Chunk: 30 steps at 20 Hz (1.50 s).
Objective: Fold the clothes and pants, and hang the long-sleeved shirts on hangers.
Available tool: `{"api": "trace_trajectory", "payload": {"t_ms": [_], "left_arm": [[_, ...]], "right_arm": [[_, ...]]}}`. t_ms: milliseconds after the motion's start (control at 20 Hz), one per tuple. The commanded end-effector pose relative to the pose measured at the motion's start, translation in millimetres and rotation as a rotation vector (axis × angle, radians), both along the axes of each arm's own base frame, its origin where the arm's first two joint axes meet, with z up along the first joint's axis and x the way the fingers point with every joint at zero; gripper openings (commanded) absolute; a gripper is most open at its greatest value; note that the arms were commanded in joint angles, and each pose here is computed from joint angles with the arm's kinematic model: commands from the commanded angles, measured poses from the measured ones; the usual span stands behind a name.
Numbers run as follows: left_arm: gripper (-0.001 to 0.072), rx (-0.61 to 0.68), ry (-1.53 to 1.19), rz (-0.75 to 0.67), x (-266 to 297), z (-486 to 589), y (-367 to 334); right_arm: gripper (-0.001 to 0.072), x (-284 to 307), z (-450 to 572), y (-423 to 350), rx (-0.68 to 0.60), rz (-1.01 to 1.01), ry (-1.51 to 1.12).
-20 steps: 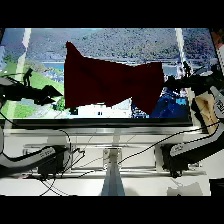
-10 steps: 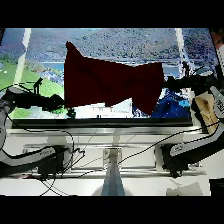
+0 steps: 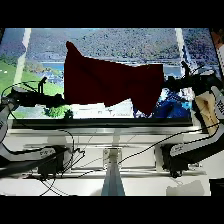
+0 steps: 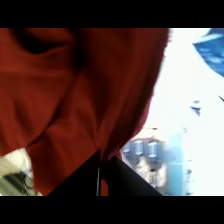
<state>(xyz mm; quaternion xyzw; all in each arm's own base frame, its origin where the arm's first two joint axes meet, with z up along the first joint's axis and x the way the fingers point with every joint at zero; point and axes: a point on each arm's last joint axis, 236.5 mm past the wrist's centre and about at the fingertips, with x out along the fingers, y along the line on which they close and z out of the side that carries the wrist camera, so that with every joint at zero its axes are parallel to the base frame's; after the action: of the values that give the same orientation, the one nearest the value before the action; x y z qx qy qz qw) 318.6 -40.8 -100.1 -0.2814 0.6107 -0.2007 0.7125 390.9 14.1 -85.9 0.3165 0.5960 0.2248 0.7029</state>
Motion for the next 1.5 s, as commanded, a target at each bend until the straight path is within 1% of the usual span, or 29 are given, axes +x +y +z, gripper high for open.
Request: {"api": "trace_trajectory", "payload": {"t_ms": [0,150,200,300,350,450,600,750,950,1200,1250,1350,1450], "left_arm": [[0.0015,-0.045,-0.203,0.036,57,59,1],[0.0015,-0.021,-0.497,0.05,108,170,11],[0.0014,-0.012,-0.62,0.053,119,220,12],[0.0014,0.033,-0.854,0.061,124,317,14],[0.0015,0.067,-0.965,0.075,120,361,15],[0.0015,0.165,-1.18,0.154,105,443,24],[0.0015,0.309,-1.45,0.375,64,539,57],[0.0015,0.406,-1.619,0.518,13,598,74],[0.0015,0.473,-1.756,0.605,-40,640,72],[0.0015,0.505,-1.88,0.733,-81,675,79],[0.0015,0.51,-1.886,0.736,-83,676,78],[0.0015,0.579,-1.86,0.694,-78,667,77],[0.0015,0.562,-1.75,0.624,-53,640,76]], "right_arm": [[0.0015,-1,45,5,-0.017,0.064,-0.115],[0.0015,9,129,10,-0.052,0.034,-0.339],[0.0015,10,167,14,-0.052,0.009,-0.437],[0.0015,6,246,22,-0.073,-0.035,-0.651],[0.0015,1,288,26,-0.091,-0.055,-0.763],[0.0016,-16,374,27,-0.196,-0.102,-1.006],[0.0016,-54,493,23,-0.371,-0.216,-1.344],[0.0016,-109,576,27,-0.515,-0.299,-1.59],[0.0016,-166,620,49,-0.555,-0.314,-1.746],[0.0016,-194,637,57,-0.567,-0.344,-1.823],[0.0016,-194,637,57,-0.568,-0.343,-1.821],[0.0016,-189,634,56,-0.564,-0.338,-1.806],[0.0015,-169,624,43,-0.53,-0.373,-1.725]]}}
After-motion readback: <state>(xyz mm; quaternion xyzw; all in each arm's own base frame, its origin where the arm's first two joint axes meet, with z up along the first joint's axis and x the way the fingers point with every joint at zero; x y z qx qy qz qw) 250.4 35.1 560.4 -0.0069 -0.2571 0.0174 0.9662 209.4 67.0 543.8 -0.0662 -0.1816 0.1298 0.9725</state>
